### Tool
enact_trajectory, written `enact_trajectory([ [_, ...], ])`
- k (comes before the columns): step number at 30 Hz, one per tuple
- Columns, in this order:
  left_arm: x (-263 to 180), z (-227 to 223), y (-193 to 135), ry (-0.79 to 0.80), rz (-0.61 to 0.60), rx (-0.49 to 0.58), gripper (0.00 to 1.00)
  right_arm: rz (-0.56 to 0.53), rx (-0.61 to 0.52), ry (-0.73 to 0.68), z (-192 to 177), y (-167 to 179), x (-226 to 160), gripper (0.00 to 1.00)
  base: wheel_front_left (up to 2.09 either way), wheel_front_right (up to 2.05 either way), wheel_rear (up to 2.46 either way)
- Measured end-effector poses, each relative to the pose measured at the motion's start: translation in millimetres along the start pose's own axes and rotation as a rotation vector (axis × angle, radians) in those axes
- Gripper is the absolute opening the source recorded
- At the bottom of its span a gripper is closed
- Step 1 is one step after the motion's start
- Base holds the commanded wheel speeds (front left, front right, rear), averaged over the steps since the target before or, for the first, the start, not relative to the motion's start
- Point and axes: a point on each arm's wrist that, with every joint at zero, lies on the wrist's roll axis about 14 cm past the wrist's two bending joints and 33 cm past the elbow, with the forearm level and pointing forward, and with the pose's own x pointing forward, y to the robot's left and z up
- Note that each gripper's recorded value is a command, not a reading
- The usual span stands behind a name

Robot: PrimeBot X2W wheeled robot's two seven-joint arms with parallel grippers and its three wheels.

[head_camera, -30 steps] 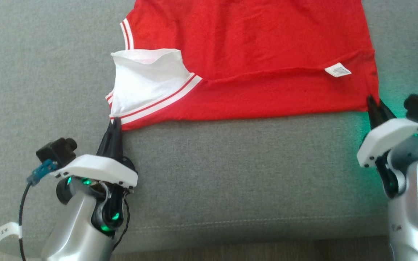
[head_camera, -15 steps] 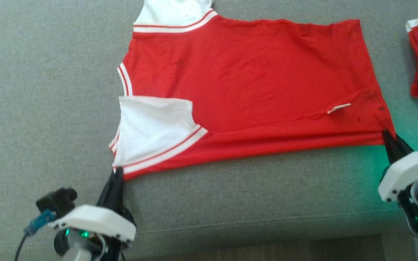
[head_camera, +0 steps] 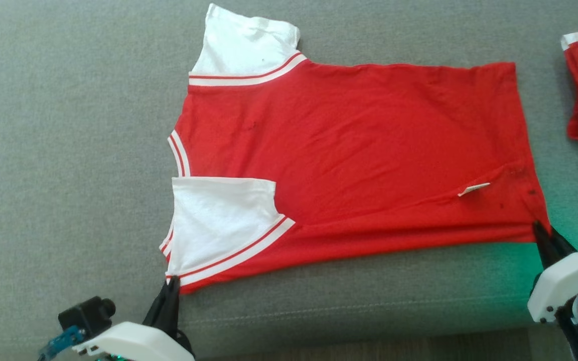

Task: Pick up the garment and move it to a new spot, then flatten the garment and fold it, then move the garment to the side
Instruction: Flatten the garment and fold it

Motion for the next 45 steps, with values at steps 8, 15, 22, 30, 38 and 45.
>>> enact_trajectory([
  [8,1.9,23.3,4.6,-0.064,0.003,0.058,1.00,-0.017,-0.012,-0.164,37.9,-0.4,-17.8,1.00,0.00,0.00,0.00],
  [15,27.9,108.9,-45.7,-0.257,-0.149,0.196,1.00,0.037,-0.031,-0.271,65.1,23.4,-23.5,1.00,0.00,0.00,0.00],
  [22,99.1,200.0,-120.7,-0.297,-0.302,0.398,1.00,0.164,-0.102,-0.462,103.6,69.8,-6.3,1.00,0.00,0.00,0.00],
  [30,190.3,193.2,-125.5,0.025,-0.279,0.452,1.00,0.165,-0.108,-0.408,78.2,69.4,24.5,1.00,0.00,0.00,0.00],
  [38,252.4,164.8,-104.1,0.218,-0.246,0.587,1.00,0.127,-0.119,-0.374,62.6,55.5,47.1,1.00,0.00,0.00,0.00],
  [45,281.5,150.2,-93.9,0.255,-0.216,0.696,1.00,0.107,-0.126,-0.346,51.6,48.3,56.2,1.00,0.00,0.00,0.00],
])
